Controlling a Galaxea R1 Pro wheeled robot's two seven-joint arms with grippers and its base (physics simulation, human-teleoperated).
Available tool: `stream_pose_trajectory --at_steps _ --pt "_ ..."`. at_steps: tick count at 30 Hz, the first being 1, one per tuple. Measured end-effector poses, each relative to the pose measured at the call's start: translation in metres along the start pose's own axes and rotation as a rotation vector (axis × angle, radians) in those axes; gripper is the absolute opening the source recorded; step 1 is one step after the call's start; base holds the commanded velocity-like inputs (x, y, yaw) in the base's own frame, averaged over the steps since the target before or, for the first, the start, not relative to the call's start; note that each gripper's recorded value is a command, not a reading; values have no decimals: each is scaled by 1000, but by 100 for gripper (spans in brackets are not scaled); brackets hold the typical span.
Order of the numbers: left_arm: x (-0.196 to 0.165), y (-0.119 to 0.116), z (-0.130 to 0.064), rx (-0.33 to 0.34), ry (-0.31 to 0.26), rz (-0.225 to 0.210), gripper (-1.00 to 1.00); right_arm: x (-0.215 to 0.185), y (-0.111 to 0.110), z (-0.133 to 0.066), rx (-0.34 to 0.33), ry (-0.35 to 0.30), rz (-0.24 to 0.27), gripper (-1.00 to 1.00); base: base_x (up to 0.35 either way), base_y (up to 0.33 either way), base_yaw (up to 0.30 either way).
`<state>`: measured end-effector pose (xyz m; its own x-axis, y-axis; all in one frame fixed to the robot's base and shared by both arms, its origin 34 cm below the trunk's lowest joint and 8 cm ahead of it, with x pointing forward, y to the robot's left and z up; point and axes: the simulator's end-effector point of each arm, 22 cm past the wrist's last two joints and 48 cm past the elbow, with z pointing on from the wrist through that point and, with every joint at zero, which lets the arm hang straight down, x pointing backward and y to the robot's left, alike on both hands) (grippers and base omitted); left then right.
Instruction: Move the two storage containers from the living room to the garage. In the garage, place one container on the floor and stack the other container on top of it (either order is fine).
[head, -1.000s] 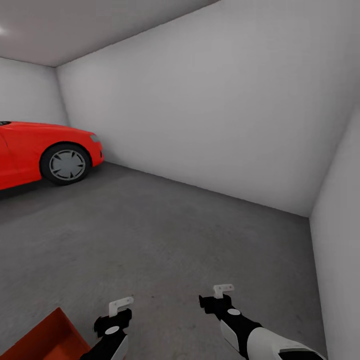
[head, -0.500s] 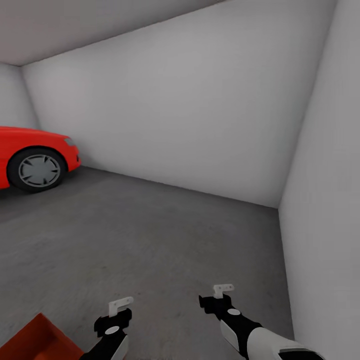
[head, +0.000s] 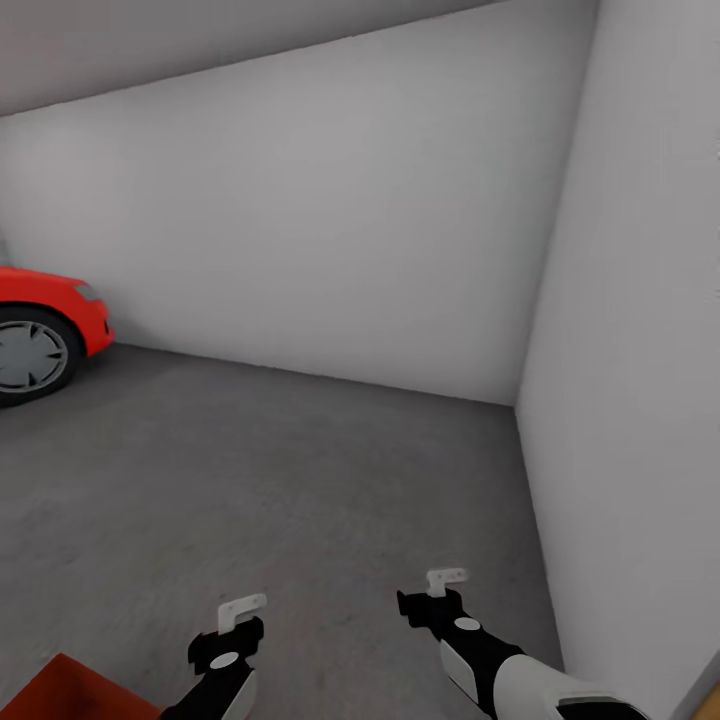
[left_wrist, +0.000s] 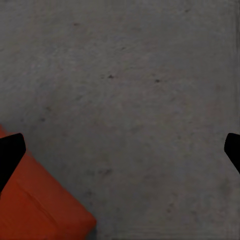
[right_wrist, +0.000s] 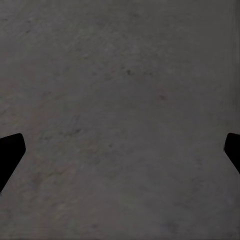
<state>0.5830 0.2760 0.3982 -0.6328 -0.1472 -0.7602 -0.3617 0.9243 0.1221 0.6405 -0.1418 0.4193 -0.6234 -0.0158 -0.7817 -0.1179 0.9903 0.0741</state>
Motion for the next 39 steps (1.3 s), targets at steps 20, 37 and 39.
stream_pose_trajectory --at_steps 20,37,39 --pt "0 4 -1 0 -5 -1 100 2 -1 -3 1 1 -9 100 11 47 -128" --pt "84 22 -13 20 99 51 100 37 -2 -8 -2 83 -9 100 0 0 -44" --pt "94 24 -15 18 115 58 100 36 -2 -8 -1 82 -9 100 0 0 -248"
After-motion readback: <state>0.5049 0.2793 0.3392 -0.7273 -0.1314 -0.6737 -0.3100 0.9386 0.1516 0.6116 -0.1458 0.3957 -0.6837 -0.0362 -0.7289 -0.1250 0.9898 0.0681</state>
